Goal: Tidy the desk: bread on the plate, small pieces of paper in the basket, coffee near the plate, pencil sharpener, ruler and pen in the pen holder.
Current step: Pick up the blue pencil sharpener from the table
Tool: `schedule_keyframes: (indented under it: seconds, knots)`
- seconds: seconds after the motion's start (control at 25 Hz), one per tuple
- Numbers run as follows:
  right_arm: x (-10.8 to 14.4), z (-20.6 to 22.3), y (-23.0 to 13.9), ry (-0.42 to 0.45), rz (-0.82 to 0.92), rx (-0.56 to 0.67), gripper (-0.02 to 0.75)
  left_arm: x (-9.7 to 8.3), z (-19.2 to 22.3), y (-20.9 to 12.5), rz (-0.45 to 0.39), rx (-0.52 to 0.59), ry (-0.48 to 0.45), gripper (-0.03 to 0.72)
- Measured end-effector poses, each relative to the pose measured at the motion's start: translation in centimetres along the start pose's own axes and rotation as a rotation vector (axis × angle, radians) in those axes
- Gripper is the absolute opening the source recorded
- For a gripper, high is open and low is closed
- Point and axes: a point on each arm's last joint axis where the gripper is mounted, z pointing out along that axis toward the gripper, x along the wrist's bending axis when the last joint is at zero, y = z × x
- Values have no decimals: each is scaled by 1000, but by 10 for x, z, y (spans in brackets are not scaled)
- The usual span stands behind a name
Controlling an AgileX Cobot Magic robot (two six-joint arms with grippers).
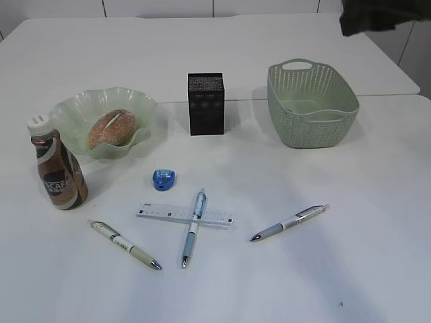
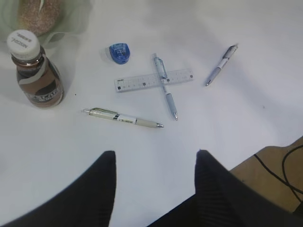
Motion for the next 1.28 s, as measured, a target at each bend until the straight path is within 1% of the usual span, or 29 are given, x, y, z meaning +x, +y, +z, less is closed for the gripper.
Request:
schedule_keyframes:
  seconds: [0.08,0.12,0.2,0.24,0.32,0.36,0.4,0.48,0.52,0.64,0.68,0.8,1.04,1.28]
  knots:
    - [0,-10,-27,1,-10,-44,405,0,0,0,16,-4,-1,377]
    - [0,-14,-38,2,-12,-46,405,0,0,0,22,-5,-1,377]
    - [0,-17,-45,0,-17,-56,406,0,0,1,34,-6,0,377]
    - [-1,-25,-64,-2,-25,-69,405,0,0,1,40,-6,0,377]
    - [-1,-28,-70,-3,-29,-82,405,0,0,1,52,-12,1,377]
    - [-1,-40,-88,-3,-37,-130,405,0,0,1,58,-15,-2,377]
    - [-1,-41,-91,-3,-37,-134,405,-1,0,2,69,-20,-5,377]
    - [-1,-53,-108,-2,-42,-199,405,-2,0,4,81,-50,-20,377]
    - [-1,-56,-114,-1,-43,-211,405,-3,0,6,88,-66,-25,377]
    - [-1,-61,-129,0,-45,-220,405,-3,-1,10,95,-112,-31,377]
    - [-1,-57,-135,0,-46,-193,405,-3,-1,11,97,-121,-32,377]
    - [-1,-63,-142,-3,-44,-186,405,-2,5,14,94,-114,-37,377]
    - [-1,-64,-151,-1,-24,-119,405,7,30,23,76,-41,-39,377]
    - [-1,-64,-151,3,-9,-113,405,15,49,46,65,-22,-31,377]
